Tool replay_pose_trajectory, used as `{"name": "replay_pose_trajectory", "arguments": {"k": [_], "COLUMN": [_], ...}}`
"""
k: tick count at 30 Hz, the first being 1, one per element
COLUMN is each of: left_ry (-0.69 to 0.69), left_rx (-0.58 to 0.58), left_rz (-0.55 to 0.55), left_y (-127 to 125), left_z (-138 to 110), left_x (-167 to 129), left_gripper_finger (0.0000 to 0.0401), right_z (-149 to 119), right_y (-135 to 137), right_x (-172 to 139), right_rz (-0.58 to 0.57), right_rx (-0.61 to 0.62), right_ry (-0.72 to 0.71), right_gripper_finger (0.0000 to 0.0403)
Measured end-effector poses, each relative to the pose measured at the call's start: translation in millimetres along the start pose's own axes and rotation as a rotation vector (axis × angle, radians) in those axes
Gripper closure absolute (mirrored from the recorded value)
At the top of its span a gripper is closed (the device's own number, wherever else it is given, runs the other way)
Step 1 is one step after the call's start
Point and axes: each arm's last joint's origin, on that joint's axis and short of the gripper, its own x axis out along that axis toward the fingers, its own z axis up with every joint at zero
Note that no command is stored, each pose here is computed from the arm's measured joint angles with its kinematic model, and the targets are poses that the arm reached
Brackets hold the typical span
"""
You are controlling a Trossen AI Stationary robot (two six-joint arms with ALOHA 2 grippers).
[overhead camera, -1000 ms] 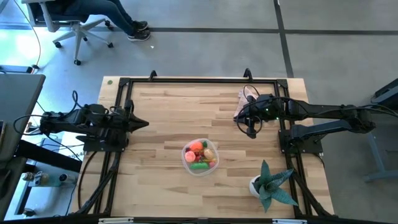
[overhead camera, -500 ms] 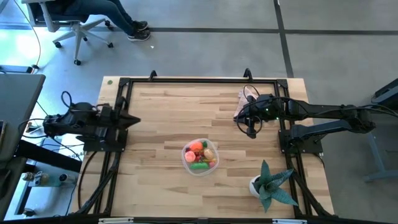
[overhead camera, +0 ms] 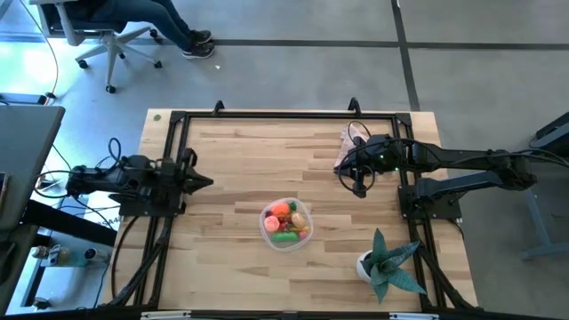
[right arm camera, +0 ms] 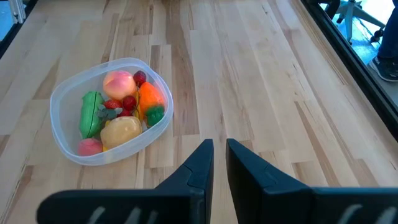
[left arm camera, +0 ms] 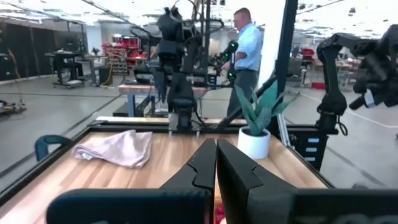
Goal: Pick and placing Produce into tupperware
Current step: Return to Home Position
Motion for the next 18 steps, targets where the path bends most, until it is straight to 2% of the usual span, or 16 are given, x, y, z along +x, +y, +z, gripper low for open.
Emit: {"name": "replay_pose_trajectory", "arguments": {"k": [8, 18], "left_ry": [-0.001, 0.026], "left_rx": [-0.014, -0.027], "left_rz": [-0.049, -0.048], "left_y": [-0.9, -0.3], "left_z": [-22.8, -42.7], "left_x": [8.0, 12.3], "left_gripper_finger": [0.0396, 0.0396], "right_z": [0.0, 0.0], "right_y": [0.1, 0.0], "right_x": [0.0, 0.0], "right_rz": [0.001, 0.0], "right_rx": [0.0, 0.0], "right_ry": [0.0, -0.001], "right_gripper_finger": [0.0371, 0.0371]}}
